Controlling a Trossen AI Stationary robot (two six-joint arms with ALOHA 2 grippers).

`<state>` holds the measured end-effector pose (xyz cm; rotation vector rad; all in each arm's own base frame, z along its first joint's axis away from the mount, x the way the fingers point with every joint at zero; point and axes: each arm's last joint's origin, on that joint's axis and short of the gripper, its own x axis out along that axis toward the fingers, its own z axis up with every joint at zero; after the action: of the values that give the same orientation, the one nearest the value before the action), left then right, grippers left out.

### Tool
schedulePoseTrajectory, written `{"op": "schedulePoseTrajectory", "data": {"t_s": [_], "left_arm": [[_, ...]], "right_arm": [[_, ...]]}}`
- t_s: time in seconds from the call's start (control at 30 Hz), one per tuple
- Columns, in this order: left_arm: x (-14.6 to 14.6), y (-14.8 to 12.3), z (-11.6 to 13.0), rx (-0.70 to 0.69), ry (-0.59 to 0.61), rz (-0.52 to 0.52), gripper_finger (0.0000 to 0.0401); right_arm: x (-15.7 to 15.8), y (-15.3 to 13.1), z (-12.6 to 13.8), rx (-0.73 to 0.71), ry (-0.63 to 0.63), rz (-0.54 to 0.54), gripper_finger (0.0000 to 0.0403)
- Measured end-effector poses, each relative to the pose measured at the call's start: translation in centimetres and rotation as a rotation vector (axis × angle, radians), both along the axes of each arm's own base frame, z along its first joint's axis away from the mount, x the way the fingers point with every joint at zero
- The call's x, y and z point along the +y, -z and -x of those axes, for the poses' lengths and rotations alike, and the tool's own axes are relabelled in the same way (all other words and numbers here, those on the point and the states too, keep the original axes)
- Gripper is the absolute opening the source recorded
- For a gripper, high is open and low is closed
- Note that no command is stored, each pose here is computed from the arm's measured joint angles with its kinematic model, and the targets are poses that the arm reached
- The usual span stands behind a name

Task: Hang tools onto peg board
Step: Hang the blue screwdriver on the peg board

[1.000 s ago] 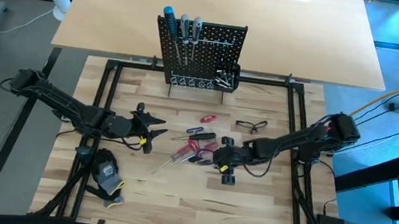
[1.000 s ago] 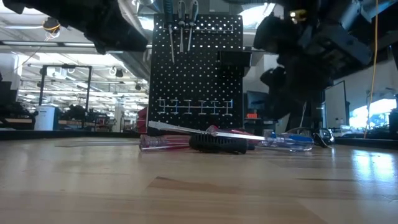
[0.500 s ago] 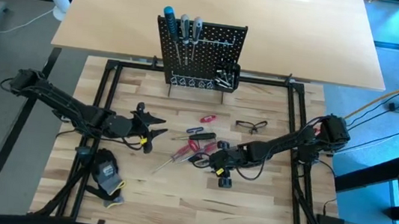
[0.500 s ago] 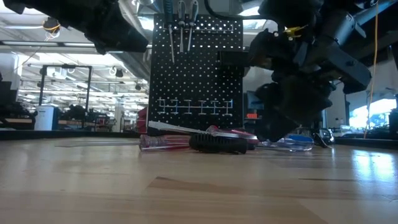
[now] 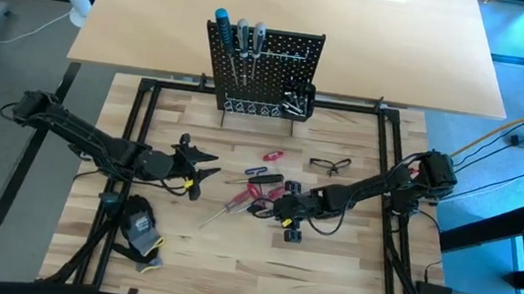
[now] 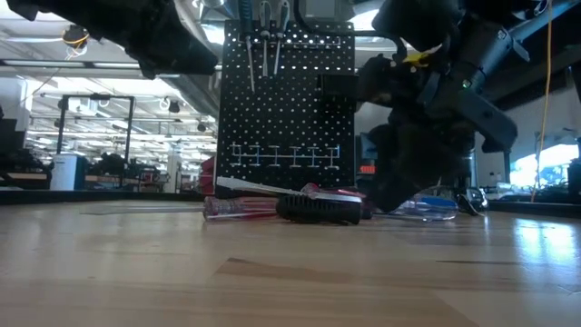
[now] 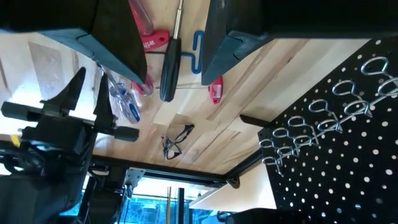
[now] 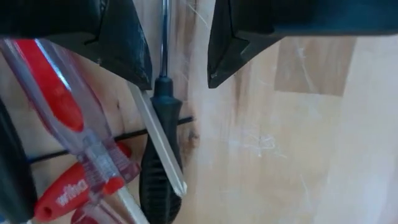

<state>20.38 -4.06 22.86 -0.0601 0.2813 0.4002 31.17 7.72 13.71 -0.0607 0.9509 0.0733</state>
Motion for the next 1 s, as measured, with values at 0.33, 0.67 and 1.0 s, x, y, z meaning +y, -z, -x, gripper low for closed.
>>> {"op": "schedulePoseTrajectory", "data": {"t_s": [0.33, 0.67, 1.0], "left_arm": [[0.0, 0.0, 0.0, 0.001, 0.0, 0.0, 0.0143], [0.0, 0.0, 0.0, 0.003, 0.0, -0.001, 0.0143], [0.0, 0.0, 0.0, 0.004, 0.004, 0.0, 0.0143]], "right_arm": [[0.0, 0.3, 0.1, 0.016, -0.001, 0.006, 0.0156], [-0.2, -3.6, 0.6, 0.117, 0.004, 0.081, 0.0156], [-2.8, -4.1, 2.4, 0.234, 0.04, 0.129, 0.0156]]}}
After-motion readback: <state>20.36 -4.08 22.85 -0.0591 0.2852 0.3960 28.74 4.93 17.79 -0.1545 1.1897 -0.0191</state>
